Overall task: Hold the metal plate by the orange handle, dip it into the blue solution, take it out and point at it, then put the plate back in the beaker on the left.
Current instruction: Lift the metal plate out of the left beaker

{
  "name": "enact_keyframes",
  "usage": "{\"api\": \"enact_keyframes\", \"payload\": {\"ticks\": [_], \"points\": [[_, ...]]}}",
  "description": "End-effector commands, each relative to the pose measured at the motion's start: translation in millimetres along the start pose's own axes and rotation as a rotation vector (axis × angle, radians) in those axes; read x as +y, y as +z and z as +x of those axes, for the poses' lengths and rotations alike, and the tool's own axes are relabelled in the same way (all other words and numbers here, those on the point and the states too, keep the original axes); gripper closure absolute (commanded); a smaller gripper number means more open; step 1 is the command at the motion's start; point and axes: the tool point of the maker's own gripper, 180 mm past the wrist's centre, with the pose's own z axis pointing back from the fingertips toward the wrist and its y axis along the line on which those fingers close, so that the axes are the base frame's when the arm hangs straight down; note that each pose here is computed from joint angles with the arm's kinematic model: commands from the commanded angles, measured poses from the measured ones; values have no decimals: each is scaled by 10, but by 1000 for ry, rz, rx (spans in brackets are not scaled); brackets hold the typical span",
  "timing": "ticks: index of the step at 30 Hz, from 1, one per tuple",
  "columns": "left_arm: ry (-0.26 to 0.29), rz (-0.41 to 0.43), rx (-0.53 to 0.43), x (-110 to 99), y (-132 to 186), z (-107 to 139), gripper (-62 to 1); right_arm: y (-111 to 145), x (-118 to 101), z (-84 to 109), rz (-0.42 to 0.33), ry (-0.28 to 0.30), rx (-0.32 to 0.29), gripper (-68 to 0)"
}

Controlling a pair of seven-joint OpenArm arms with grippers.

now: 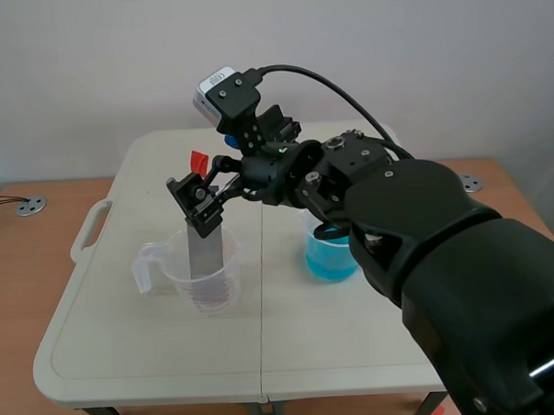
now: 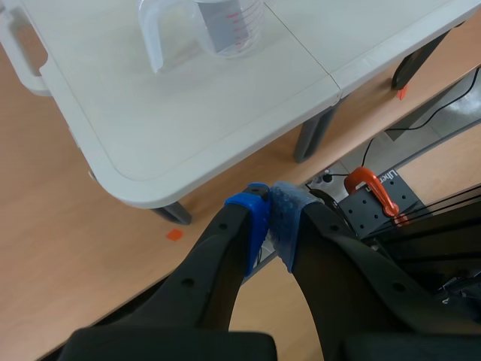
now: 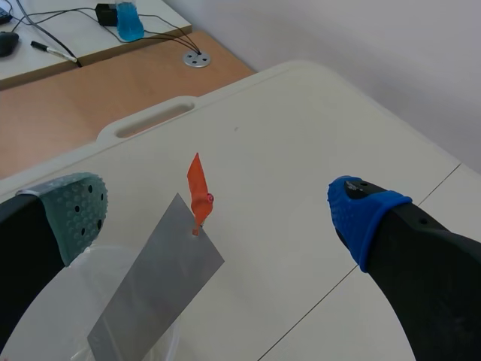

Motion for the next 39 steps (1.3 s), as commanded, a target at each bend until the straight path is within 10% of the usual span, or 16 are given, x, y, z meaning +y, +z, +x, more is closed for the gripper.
{"api": "enact_keyframes", "payload": {"ticks": [1, 34, 39], "points": [[10, -2, -21, -19, 5, 41, -15, -70, -18, 198, 5, 10, -48, -560], [10, -2, -25, -19, 4, 49, -15, -97, 249, 236, 132, 35, -77, -297], [10, -2, -25, -19, 4, 49, -15, -95, 247, 263, 132, 35, -92, -156]]}}
